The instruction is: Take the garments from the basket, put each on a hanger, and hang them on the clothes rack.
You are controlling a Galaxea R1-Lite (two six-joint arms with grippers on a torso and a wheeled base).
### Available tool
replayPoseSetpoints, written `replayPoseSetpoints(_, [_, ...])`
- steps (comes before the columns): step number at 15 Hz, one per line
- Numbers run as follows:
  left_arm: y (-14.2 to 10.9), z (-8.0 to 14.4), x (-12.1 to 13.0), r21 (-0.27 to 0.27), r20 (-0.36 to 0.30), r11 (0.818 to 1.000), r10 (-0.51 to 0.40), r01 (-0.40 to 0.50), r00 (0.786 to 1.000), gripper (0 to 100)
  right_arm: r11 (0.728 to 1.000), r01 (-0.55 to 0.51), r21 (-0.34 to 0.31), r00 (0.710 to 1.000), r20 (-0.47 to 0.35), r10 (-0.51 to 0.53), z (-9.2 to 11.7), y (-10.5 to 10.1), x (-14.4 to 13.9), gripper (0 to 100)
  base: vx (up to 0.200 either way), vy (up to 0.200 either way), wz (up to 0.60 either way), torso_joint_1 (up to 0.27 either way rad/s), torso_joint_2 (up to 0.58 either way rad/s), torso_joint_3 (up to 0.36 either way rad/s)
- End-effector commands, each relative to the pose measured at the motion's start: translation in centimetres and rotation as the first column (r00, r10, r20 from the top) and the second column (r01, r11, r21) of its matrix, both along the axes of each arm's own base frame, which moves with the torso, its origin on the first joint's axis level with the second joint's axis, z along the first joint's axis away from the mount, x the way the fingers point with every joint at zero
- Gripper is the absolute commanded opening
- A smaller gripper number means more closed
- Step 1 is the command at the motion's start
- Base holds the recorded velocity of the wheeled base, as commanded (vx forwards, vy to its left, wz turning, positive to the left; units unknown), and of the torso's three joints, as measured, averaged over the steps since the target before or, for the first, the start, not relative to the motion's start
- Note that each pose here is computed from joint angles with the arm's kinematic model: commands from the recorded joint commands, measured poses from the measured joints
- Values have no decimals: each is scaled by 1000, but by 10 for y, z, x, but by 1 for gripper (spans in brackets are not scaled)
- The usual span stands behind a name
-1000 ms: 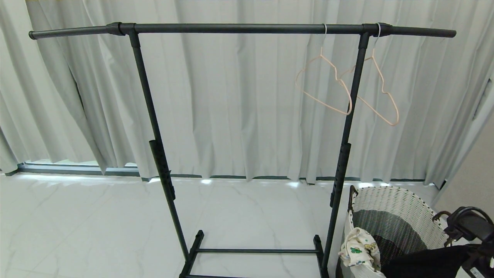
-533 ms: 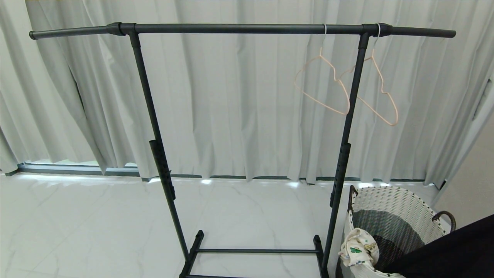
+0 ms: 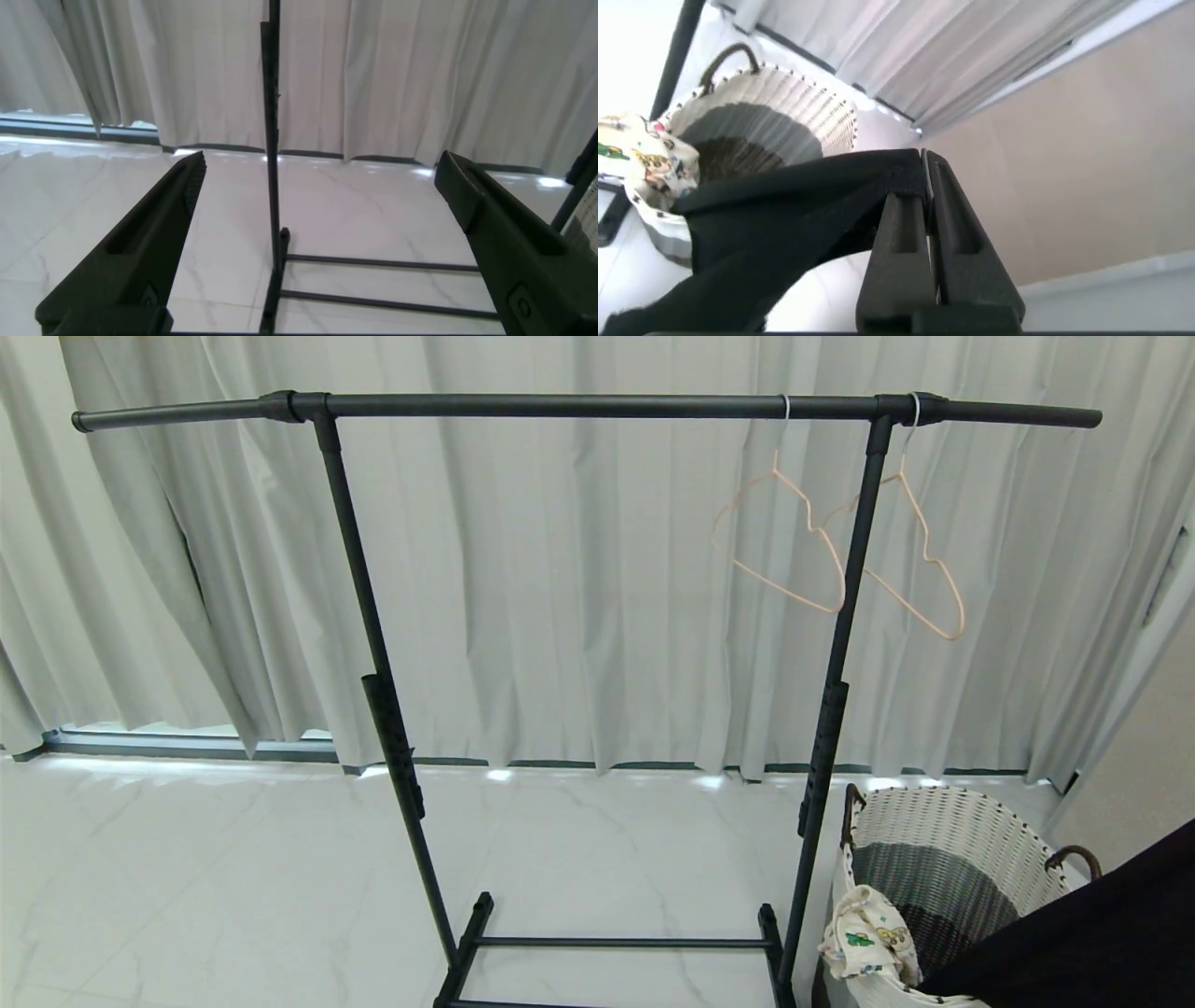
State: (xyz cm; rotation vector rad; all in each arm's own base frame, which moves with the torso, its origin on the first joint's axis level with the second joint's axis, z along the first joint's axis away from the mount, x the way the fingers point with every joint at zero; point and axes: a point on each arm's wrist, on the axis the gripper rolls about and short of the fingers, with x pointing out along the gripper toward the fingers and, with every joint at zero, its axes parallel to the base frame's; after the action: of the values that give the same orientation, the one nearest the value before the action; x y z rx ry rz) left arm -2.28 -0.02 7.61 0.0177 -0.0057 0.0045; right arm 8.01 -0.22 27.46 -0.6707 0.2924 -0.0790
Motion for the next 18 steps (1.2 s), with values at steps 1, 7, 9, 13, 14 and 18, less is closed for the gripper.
replayPoseSetpoints(1, [0, 0, 0, 4, -1, 1000, 0, 0, 1000, 100, 999, -40, 1, 999, 3, 40, 0, 3, -1, 0, 0, 0, 0, 0, 0, 0])
replayPoseSetpoints(7, [0, 0, 0, 5, -1, 1000, 0, 0, 1000, 100, 990, -143, 0, 989, -40, 143, -4, 11, -4, 0, -200, 0, 0, 0, 1, 1])
replayPoseSetpoints(9, [0, 0, 0, 5, -1, 1000, 0, 0, 1000, 100, 984, -180, -1, 982, -66, 179, -8, 14, -3, 0, -200, 0, 0, 0, 5, 0])
replayPoseSetpoints(13, [0, 0, 0, -1, 0, 1000, 0, 0, 1000, 100, 943, -333, 11, 935, -120, 332, -12, 30, 3, 0, -50, 0, 0, -1, 1, 1])
replayPoseSetpoints(14, [0, 0, 0, 1, -1, 1000, 0, 0, 1000, 100, 917, -396, 51, 906, -139, 399, -14, 40, 7, 0, 0, 0, 0, 0, 0, 0])
replayPoseSetpoints(18, [0, 0, 0, 8, -1, 1000, -1, 1, 1000, 100, 758, -589, 280, 732, -213, 647, -17, 105, 18, 0, 0, 0, 0, 0, 0, 0])
